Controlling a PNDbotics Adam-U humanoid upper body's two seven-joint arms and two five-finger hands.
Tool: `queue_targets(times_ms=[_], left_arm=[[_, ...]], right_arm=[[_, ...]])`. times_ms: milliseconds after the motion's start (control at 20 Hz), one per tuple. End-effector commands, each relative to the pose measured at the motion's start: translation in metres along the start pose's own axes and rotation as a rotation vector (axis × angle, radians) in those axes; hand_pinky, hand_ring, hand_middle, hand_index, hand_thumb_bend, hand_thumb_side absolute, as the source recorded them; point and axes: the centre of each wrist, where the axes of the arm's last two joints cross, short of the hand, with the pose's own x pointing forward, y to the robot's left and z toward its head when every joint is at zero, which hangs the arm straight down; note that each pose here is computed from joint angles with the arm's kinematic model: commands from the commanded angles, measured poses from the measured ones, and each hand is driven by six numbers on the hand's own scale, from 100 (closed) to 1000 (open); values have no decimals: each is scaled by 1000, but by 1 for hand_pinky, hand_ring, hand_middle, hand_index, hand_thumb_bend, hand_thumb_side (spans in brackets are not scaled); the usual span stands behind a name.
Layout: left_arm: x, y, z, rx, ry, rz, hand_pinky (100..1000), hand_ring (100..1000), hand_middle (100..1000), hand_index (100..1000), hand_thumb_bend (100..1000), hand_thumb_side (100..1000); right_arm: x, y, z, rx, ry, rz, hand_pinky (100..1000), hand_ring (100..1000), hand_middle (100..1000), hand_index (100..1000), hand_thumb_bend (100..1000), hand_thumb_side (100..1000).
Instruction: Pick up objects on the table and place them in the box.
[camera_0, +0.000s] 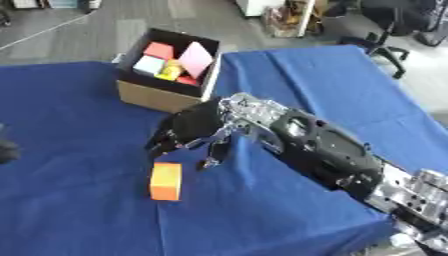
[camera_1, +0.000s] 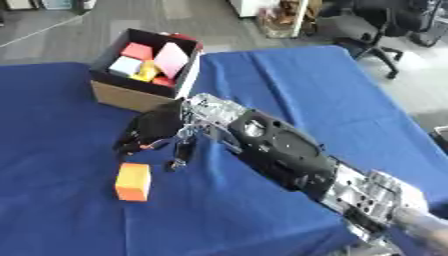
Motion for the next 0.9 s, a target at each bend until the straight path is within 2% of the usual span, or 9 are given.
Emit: queue_targets(times_ms=[50, 350, 900], left_arm=[[6, 5, -1, -3, -21, -22, 789, 677, 634, 866, 100, 773], [7, 5, -2, -4, -24, -21, 790, 678, 634, 866, 100, 772], [8, 5, -3, -2, -29, -19, 791, 679, 635, 866, 100, 773]], right_arm=[[0, -16, 1, 185, -160, 156, 981, 960, 961, 984, 422, 131], [4, -17, -8, 196, -181, 155, 978, 956, 953, 981, 406, 134], [5, 5, -15, 217, -186, 84, 969, 944, 932, 952, 329, 142]])
